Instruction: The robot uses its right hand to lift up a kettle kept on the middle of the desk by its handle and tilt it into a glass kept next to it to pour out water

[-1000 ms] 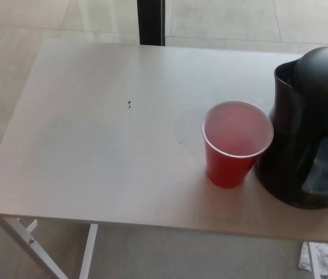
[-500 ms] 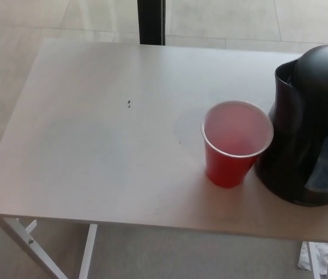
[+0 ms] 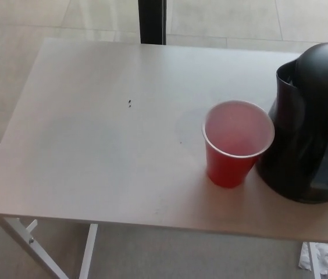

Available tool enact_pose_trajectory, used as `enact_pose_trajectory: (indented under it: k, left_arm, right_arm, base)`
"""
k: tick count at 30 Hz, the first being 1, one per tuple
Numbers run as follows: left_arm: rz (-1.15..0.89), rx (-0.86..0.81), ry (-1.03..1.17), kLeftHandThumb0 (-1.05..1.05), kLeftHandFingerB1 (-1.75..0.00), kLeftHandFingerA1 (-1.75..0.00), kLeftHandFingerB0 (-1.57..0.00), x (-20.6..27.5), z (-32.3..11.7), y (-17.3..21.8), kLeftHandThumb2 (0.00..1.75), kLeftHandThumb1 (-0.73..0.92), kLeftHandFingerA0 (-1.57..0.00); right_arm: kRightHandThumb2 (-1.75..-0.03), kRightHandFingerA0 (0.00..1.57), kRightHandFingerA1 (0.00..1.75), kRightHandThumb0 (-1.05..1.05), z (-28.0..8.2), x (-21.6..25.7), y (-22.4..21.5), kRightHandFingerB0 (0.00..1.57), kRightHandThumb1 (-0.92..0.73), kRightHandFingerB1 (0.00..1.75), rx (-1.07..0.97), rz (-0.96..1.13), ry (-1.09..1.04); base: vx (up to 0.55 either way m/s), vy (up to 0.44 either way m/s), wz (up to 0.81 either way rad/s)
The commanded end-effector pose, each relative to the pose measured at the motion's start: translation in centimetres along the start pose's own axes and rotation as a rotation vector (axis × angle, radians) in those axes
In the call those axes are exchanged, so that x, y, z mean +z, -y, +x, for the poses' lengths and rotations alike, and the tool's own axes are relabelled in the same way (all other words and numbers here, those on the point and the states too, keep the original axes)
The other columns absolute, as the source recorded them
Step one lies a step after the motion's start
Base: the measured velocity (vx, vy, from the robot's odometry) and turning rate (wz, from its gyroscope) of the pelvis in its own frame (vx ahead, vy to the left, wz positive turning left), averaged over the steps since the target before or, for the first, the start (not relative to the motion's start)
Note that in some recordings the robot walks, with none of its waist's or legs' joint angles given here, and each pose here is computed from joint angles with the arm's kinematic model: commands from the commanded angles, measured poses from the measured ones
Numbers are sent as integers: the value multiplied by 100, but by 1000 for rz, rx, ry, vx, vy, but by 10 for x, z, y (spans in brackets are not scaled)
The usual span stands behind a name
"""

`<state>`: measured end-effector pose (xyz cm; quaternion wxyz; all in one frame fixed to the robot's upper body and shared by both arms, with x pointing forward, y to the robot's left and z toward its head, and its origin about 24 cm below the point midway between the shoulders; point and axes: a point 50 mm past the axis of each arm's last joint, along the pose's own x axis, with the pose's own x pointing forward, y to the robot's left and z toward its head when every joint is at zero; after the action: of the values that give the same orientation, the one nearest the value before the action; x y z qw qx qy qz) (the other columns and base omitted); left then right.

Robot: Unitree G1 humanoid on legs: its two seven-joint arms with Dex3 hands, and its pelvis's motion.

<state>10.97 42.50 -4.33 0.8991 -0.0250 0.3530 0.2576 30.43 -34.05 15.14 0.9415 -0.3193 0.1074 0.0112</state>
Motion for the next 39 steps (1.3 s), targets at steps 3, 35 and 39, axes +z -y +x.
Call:
enact_pose_trajectory:
  k: [3, 35, 39]
  left_arm:
    - [43, 7, 38, -105, -107, -68, -38, 8, -2, -7, 69, 52, -51]
    - [102, 9, 45, -105, -112, -70, -38, 7, -1, -3, 72, 60, -53]
    - [122, 16, 41, -105, -112, -68, -35, 9, 0, -2, 72, 62, -54]
  right_arm:
    - [-81, 0, 15, -75, 1, 7, 8, 11, -44, 23, -30, -99, 29]
    - [-57, 34, 47, -37, 24, 22, -16, 19, -56, 30, -124, -227, 132]
    - [-88, 33, 61, -25, 23, 23, -19, 9, -39, 49, -97, -277, 126]
  base:
    - [0, 0, 0]
    - [0, 0, 0]
    - [0, 0, 0]
